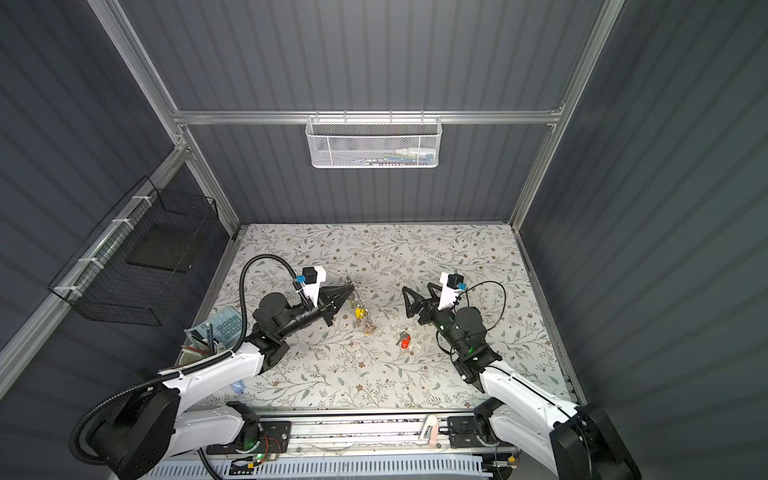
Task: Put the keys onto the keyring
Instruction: 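Bring the held ring toward the right gripper while the right gripper closes on its rim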
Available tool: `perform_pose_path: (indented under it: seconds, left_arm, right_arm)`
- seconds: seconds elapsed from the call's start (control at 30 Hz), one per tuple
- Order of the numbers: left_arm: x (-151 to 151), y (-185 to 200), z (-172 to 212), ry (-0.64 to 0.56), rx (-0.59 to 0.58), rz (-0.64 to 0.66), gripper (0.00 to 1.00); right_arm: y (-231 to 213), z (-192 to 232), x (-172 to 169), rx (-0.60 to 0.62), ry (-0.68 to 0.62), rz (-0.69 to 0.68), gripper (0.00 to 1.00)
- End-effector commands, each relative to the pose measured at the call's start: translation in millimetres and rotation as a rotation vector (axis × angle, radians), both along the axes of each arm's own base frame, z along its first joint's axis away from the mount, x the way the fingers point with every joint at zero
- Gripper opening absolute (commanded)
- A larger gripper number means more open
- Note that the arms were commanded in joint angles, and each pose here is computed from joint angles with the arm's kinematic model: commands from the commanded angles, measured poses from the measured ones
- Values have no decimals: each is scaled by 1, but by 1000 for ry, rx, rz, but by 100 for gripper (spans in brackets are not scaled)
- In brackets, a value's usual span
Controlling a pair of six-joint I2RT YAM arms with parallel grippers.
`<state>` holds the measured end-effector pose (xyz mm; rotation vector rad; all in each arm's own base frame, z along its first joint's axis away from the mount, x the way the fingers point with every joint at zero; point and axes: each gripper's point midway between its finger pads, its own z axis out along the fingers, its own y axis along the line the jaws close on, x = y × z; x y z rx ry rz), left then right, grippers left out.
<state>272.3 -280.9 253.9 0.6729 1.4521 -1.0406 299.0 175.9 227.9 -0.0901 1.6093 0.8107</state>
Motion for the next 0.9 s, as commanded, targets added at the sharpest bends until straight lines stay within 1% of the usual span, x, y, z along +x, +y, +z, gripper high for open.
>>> perform_pose_path:
  seconds: [0.0, 0.07, 0.13, 0.23, 0.3, 0.37, 0.53, 0.63, 0.77, 0.87]
  left_arm:
    - [-19, -10, 21, -146, -48, -115, 0]
    - [-22, -16, 16, -144, -36, -162, 0]
    - [-26, -21, 11, -137, -25, -215, 0]
    - [-35, -30, 5, -125, 2, -313, 0]
    - [-41, -33, 1, -122, 13, -365, 0]
    - [-47, -35, -2, -121, 18, -408, 0]
    - [-51, -36, -5, -136, 40, -442, 0]
    - [-52, -37, -8, -135, 67, -458, 0]
    - [-53, -39, -14, -121, 104, -478, 0]
    - [-55, -39, -16, -120, 114, -491, 0]
  right_arm:
    - [16, 6, -16, -17, -101, 123, 99]
    - [30, 4, -28, -16, -132, 230, 96]
    - [44, 2, -41, -15, -127, 347, 90]
    - [54, 3, -48, -7, -137, 426, 83]
    - [58, 5, -53, -13, -155, 457, 79]
    - [63, -3, -53, -19, -132, 492, 76]
    - [74, -7, -60, -14, -131, 576, 70]
    - [80, -8, -62, -18, -129, 609, 68]
    - [84, -10, -65, -34, -134, 623, 67]
    - [87, -12, -67, -47, -128, 635, 65]
